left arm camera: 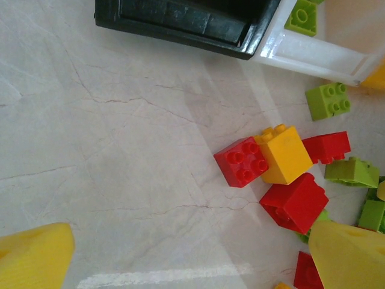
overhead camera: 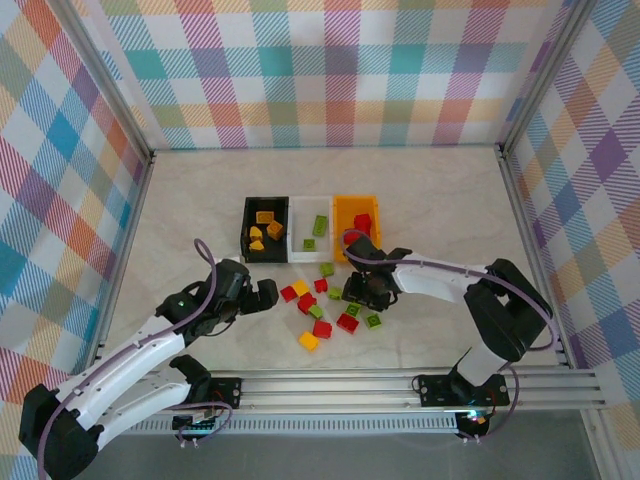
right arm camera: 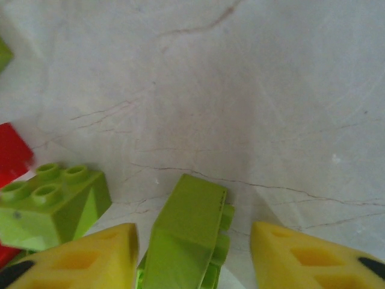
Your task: Sort the legos into containers by color
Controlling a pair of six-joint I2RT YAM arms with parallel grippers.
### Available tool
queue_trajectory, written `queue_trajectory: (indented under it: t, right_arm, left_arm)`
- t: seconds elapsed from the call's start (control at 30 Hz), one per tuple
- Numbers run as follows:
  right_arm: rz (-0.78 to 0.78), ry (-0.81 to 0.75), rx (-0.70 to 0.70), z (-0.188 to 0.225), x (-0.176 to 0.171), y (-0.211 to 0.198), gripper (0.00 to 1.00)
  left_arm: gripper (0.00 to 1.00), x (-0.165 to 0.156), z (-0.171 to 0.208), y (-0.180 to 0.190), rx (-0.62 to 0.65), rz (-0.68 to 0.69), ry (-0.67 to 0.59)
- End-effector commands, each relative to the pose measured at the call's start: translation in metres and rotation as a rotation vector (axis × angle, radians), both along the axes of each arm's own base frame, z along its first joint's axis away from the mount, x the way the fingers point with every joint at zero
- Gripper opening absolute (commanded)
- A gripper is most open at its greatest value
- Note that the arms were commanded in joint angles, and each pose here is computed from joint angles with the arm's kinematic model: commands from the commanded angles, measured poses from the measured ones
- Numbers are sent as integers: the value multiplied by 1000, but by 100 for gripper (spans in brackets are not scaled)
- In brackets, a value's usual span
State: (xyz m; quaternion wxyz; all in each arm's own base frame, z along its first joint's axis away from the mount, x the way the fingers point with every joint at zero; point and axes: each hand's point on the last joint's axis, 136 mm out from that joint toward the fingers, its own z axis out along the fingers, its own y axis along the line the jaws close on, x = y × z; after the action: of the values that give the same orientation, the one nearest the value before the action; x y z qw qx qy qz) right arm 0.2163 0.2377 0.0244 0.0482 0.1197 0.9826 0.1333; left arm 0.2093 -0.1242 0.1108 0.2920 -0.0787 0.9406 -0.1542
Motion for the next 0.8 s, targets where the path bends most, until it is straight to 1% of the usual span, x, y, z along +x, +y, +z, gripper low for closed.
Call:
queue_trajectory:
  t: [0.0, 0.1, 0.2, 0.3, 0.43, 0.5, 0.6, 0.7, 0.77]
  right_arm:
    - [-34, 47, -9, -7, -7, 0, 44]
    - [-36, 34, -11, -7, -6, -2, 36]
    - [-12, -18, -24, 2, 0, -5, 30]
    - [38, -105, -35, 23, 11, -6, 28]
    - [140, -234, -17, 60, 26, 0, 27]
    - [215, -297, 18, 81, 34, 11, 27]
    - [334, -366, 78, 107, 49, 40, 28]
    - [402, -404, 78, 119, 73, 65, 29]
    - [417, -422, 67, 120, 92, 78, 29]
  left_arm:
    - [100, -1, 1, -2, -15, -13, -15]
    - [100, -2, 4, -2, -25, -12, -21]
    - [100, -1, 8, -4, -34, -17, -26]
    - [100, -1, 10, -3, -29, -16, -25]
    - [100, -1, 9, -2, -19, -16, -22]
    - [100, -1, 9, -2, -20, -13, -18]
    - [100, -1, 7, -4, -26, -17, -12]
    - [100, -2, 7, -7, -33, -27, -3]
    - [100, -3, 6, -8, -34, -32, 7]
